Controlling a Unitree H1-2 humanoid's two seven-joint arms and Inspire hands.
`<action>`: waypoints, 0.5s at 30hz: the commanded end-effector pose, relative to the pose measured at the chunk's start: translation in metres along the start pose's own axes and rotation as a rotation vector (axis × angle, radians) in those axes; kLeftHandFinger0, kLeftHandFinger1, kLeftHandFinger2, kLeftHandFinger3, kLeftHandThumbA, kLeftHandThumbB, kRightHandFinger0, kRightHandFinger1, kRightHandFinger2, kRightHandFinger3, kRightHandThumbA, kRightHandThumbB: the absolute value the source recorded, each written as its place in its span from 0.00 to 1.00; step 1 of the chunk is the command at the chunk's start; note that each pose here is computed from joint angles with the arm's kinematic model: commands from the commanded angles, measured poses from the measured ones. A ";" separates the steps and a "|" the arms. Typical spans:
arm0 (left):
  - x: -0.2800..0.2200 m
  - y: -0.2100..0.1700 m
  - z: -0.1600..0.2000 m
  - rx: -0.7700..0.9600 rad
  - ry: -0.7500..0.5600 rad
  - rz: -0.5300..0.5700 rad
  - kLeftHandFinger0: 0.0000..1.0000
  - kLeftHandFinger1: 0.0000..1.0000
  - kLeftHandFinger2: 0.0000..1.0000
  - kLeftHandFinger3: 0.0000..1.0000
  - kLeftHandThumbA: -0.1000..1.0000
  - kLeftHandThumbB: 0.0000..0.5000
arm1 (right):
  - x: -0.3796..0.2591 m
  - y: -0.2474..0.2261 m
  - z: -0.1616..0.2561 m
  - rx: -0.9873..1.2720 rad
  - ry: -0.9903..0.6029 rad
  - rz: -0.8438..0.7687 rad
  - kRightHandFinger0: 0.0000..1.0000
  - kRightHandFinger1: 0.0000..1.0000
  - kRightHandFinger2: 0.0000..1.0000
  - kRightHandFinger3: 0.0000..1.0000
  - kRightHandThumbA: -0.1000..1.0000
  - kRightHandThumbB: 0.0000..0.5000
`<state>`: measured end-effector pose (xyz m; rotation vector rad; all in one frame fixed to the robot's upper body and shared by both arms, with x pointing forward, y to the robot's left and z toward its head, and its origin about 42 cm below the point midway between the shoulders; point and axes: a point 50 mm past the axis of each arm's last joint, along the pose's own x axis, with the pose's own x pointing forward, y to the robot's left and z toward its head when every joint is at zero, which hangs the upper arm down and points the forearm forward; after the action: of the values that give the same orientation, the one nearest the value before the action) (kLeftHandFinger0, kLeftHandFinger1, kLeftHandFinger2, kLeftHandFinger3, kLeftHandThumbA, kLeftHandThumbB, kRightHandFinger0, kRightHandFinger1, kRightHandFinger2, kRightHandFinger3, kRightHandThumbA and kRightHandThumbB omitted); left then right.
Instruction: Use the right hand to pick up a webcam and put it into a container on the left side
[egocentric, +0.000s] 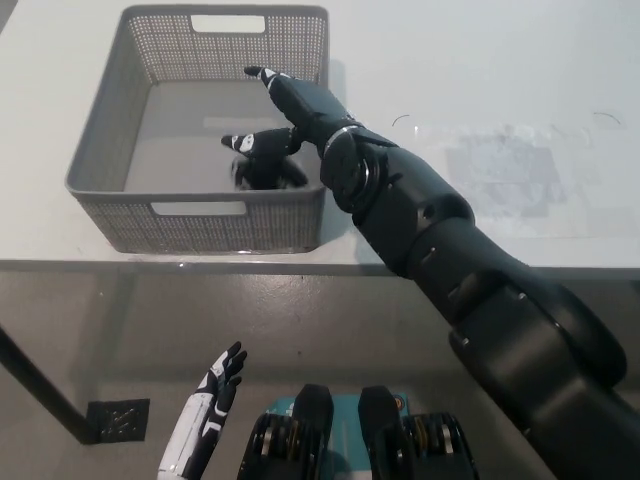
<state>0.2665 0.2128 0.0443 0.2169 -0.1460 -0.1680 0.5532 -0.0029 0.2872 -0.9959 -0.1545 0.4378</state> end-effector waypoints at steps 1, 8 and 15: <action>0.008 0.006 0.007 0.017 -0.060 -0.010 1.00 1.00 1.00 1.00 1.00 0.42 | 0.007 -0.041 0.028 0.002 -0.065 -0.025 1.00 1.00 1.00 1.00 1.00 1.00; 0.007 0.004 0.008 0.020 -0.056 -0.011 1.00 1.00 1.00 1.00 1.00 0.44 | 0.005 -0.055 0.026 0.047 -0.106 -0.073 1.00 1.00 1.00 1.00 1.00 1.00; 0.008 0.005 0.007 0.011 -0.058 -0.021 1.00 1.00 1.00 1.00 1.00 0.41 | -0.006 -0.124 0.043 0.234 -0.299 -0.276 1.00 1.00 1.00 1.00 1.00 0.90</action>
<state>0.2687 0.2118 0.0456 0.2196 -0.1504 -0.1851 0.5661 -0.0248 0.3338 -0.7922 -0.2596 0.3850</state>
